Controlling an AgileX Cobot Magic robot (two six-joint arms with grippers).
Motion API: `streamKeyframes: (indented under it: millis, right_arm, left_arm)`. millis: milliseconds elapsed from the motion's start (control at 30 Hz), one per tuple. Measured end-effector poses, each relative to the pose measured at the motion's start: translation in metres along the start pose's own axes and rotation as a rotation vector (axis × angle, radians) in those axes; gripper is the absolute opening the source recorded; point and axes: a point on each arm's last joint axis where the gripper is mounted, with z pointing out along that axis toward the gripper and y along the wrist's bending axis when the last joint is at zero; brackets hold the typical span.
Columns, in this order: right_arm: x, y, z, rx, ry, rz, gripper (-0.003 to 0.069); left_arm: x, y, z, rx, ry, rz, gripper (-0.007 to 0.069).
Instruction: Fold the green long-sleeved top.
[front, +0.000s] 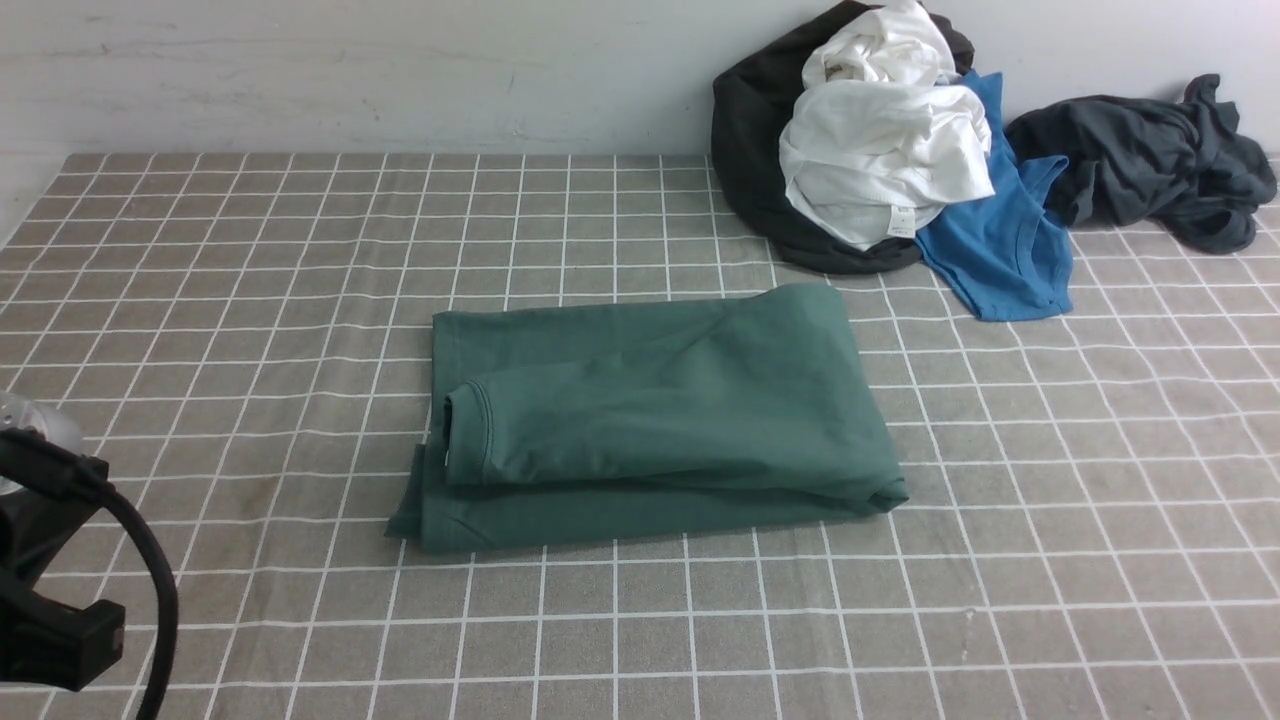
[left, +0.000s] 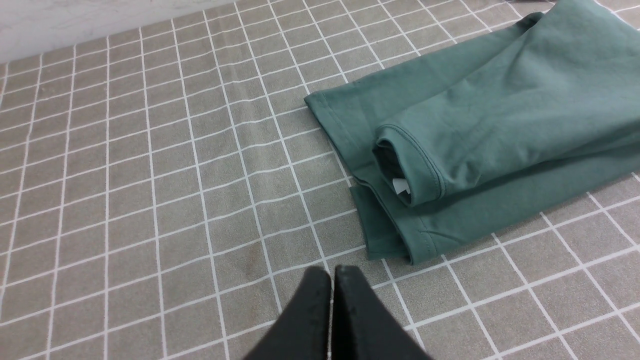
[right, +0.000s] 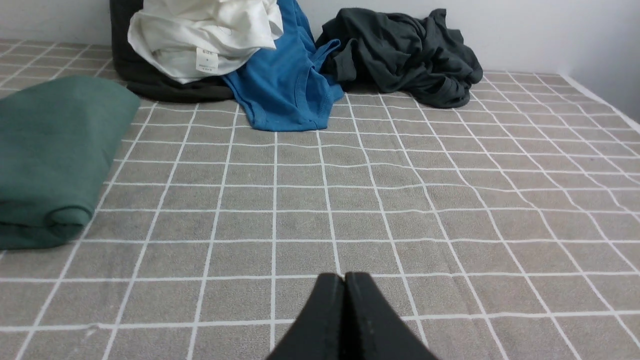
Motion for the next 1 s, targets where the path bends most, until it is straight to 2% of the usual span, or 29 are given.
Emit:
streamKeyframes:
  millis: [167,533,933,1000]
  right_arm:
    - [0.0001,0.0013,0.0000,-0.028,0.001,0.055,-0.0013]
    - [-0.0003,0.0079,-0.0007,-0.147,-0.006,0.029,-0.0013]
    - [-0.0006,0.0084,-0.0008,-0.157,-0.008,0.026,-0.0013]
    - [-0.0005,0.0084,-0.0008,-0.157,-0.007,0.026,-0.0013]
  left_arm:
    - [0.0000,0.0000,0.0000,0.000,0.000,0.000,-0.0008]
    - [0.0000,0.0000,0.0000,0.000,0.000,0.000,-0.0008]
    - [0.0000,-0.0002,0.0000,0.001,0.000,0.001,-0.0008]
    - [0.0017,-0.0044,-0.0040,0.027,-0.021,0.023,-0.0008]
